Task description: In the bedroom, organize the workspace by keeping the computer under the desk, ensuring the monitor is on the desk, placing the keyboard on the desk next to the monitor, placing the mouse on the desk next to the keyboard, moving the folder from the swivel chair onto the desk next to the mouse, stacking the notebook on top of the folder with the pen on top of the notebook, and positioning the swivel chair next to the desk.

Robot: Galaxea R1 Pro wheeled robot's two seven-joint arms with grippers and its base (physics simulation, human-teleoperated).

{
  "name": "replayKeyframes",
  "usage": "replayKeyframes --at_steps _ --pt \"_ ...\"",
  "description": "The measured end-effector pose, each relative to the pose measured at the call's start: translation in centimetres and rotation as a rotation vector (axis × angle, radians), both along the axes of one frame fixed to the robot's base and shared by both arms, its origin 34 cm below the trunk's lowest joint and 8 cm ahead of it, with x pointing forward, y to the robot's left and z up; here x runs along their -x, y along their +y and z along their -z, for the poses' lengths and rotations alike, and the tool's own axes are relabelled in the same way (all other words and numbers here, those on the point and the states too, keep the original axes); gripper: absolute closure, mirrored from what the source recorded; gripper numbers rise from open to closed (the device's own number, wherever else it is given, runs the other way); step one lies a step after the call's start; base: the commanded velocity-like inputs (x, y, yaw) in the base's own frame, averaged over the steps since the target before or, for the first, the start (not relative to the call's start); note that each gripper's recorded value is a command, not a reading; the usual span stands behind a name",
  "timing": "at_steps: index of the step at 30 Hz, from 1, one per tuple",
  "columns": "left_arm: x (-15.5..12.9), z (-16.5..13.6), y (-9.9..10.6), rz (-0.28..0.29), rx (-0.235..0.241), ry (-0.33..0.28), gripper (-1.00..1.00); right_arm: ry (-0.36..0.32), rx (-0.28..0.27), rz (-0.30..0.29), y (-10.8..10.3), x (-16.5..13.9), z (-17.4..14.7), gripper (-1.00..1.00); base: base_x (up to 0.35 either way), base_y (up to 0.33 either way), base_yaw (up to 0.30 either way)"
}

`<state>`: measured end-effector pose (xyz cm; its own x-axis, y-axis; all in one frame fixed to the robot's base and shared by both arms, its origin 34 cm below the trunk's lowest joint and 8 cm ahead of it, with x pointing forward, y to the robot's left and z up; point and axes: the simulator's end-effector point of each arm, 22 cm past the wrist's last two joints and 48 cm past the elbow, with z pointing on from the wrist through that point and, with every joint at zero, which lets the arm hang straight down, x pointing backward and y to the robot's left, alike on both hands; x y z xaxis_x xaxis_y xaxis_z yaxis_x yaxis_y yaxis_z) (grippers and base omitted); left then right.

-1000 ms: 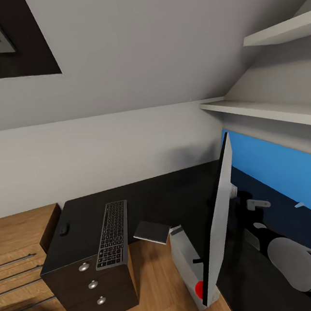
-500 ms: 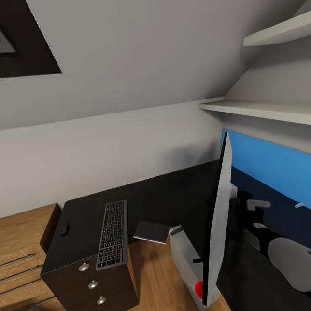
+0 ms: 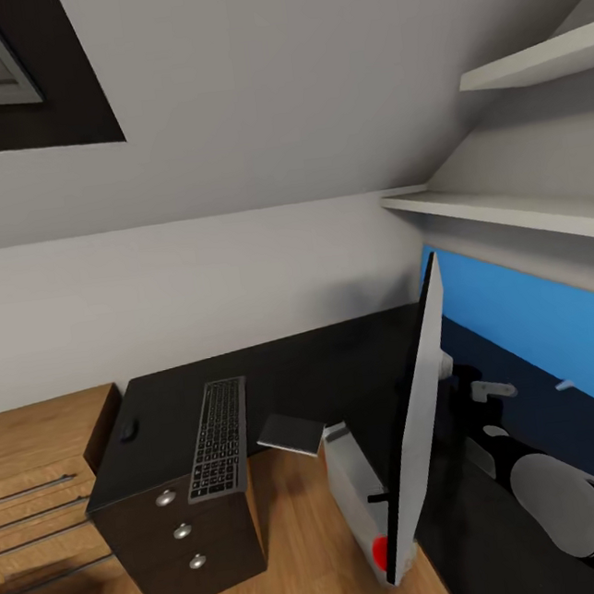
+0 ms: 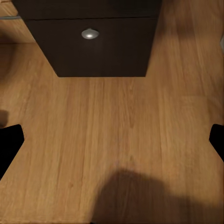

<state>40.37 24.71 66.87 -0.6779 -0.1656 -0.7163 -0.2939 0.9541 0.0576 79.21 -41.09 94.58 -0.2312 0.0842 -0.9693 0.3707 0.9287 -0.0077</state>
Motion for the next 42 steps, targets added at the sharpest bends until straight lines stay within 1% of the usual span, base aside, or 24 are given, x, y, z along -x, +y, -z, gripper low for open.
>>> replayKeyframes --at_steps 24,34,42 --pt "0.02 0.02 -0.05 0.001 0.001 0.001 -1.00 -0.002 0.002 -0.003 0.09 -0.03 -0.03 1.00 -0.328 0.006 0.000" --pt "0.01 0.02 -0.09 0.002 0.002 0.001 -1.00 -0.002 0.002 -0.003 0.09 -0.03 -0.02 1.00 -0.330 -0.129 0.000" --pt "0.02 0.01 -0.11 0.003 0.002 0.001 -1.00 -0.003 0.001 -0.003 0.11 -0.01 -0.04 1.00 -0.245 -0.237 0.000"
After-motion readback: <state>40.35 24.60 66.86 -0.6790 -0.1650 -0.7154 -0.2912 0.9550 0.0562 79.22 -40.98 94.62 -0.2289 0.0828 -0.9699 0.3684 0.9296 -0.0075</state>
